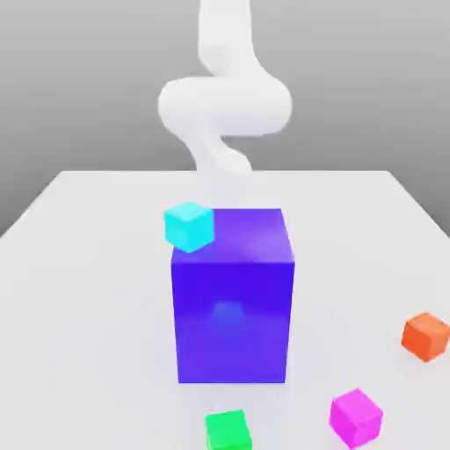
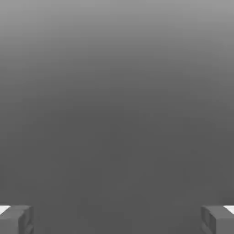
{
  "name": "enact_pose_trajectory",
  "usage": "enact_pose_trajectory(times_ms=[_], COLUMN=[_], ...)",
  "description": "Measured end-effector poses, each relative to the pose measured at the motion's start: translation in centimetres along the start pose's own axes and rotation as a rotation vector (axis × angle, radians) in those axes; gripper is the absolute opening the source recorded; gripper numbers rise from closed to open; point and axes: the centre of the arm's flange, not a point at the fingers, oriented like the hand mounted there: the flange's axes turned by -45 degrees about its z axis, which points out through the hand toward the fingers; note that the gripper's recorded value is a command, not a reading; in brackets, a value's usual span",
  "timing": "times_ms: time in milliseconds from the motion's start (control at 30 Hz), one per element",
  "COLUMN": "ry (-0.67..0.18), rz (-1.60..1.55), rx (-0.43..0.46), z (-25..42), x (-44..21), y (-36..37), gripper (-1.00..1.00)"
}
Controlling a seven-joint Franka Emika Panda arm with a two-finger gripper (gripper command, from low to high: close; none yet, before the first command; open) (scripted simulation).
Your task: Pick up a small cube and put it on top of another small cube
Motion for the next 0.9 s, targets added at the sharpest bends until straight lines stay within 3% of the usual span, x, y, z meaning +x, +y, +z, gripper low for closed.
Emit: enact_pose_trajectory(times_ms=[400, 667, 900], ry=[-0.329, -0.539, -0.706], rz=[-0.154, -0.292, -0.403], rx=[0.135, 0.167, 0.142], z=[22.2, 33.9, 41.7], x=[-5.4, -14.7, -25.0], y=[-7.1, -12.9, -15.1], gripper=[0.00, 0.00, 0.00])
